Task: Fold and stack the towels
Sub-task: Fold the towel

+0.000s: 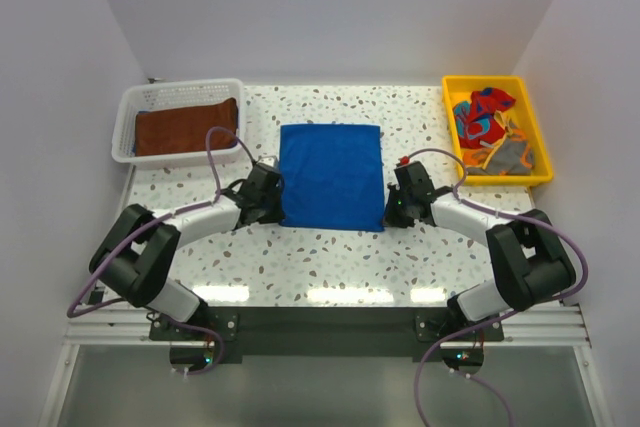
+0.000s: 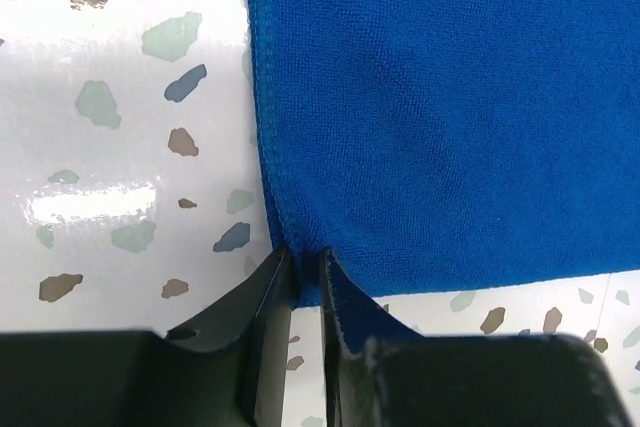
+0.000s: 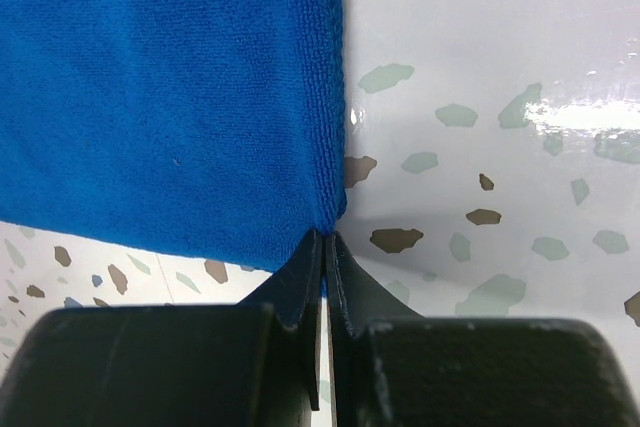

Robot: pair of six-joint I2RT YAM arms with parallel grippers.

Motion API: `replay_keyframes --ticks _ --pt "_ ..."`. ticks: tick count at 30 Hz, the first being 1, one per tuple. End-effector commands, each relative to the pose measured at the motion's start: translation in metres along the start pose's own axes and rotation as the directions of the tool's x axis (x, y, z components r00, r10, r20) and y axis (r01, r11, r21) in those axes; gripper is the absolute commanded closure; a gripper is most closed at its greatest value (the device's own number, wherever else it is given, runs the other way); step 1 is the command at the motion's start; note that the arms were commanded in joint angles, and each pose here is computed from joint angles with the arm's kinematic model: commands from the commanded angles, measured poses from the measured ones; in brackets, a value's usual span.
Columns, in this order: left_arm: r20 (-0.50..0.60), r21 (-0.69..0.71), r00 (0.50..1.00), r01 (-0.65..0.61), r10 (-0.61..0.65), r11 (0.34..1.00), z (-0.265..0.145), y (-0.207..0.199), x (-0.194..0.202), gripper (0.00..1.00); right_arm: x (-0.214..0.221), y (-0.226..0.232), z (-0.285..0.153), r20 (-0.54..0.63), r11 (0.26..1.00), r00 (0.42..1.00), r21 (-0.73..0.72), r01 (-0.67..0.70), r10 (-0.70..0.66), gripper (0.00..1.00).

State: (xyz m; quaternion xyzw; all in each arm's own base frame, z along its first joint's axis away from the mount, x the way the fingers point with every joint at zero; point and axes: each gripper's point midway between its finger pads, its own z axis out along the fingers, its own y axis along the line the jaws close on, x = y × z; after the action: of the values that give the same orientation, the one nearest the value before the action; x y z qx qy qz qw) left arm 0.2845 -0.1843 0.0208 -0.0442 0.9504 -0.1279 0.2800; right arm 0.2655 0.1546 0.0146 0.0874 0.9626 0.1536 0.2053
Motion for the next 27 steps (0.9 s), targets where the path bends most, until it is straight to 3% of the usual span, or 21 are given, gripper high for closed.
replay_keyframes --ticks 1,10,16,20,27 --pt "0.068 0.002 0.998 -0.004 0.004 1.0 -0.011 -0.007 -0.026 0.79 -0.015 0.007 -0.011 0.045 1.0 0.999 -0.006 0.022 -0.022 1.0" --pt "0.093 0.013 0.996 -0.012 0.011 1.0 -0.023 -0.013 -0.039 0.99 -0.027 0.01 -0.022 0.076 0.999 0.996 0.006 0.045 -0.045 1.0" --pt "0.09 0.035 0.996 -0.01 0.007 0.999 -0.024 -0.02 -0.043 1.0 -0.035 0.017 -0.03 0.085 0.998 0.995 -0.005 0.056 -0.055 1.0" --pt "0.14 0.021 0.99 -0.025 0.022 0.999 -0.033 -0.027 -0.069 1.0 -0.053 0.021 -0.039 0.107 0.997 0.991 0.022 0.078 -0.08 1.0" --pt "0.244 0.032 0.97 -0.008 0.0 0.999 -0.043 -0.034 -0.155 1.0 -0.155 0.053 -0.067 0.282 0.997 0.956 0.031 0.077 -0.082 1.0"
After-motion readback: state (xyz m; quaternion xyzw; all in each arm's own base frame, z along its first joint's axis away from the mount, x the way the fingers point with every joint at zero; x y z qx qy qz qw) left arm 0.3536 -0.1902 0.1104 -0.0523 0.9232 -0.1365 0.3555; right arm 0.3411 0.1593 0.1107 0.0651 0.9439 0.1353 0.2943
